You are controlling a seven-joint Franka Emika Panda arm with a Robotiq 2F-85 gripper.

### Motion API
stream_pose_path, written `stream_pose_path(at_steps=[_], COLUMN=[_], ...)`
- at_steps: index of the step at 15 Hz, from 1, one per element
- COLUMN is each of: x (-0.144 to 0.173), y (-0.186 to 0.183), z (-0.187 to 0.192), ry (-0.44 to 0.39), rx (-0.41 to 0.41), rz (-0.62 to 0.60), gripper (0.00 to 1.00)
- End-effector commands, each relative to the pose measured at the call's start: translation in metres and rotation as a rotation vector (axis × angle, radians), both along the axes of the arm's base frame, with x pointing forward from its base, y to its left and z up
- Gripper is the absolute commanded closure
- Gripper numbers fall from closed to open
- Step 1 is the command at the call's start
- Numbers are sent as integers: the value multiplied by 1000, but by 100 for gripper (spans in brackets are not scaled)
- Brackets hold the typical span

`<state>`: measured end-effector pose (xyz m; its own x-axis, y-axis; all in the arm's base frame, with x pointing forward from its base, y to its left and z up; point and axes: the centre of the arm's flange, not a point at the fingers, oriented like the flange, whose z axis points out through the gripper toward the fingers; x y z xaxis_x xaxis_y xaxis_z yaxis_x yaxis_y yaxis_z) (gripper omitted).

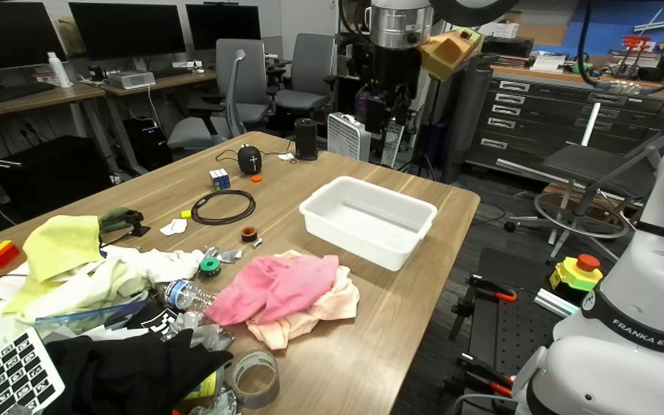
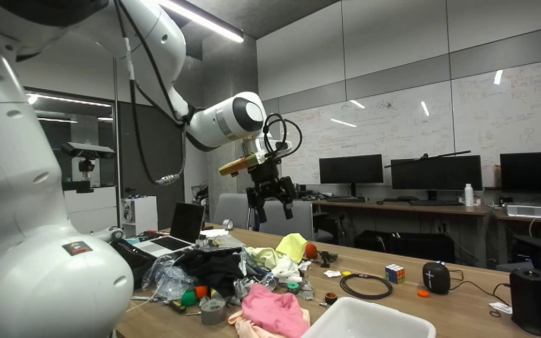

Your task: Remove the t-shirts from the white storage container

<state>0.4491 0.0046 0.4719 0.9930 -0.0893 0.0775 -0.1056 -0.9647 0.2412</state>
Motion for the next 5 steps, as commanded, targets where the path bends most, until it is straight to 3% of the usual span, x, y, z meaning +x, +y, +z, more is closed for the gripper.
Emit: stream_pose_path(at_steps=[1, 3, 4, 5], x=[-30, -33, -19, -22], y=[2, 5, 3, 4], z=[13, 22, 13, 17], ry=[-74, -106, -45, -59], rx=[51, 98, 58, 70], rz=[-64, -76, -57, -63], gripper=[0, 0, 0, 0])
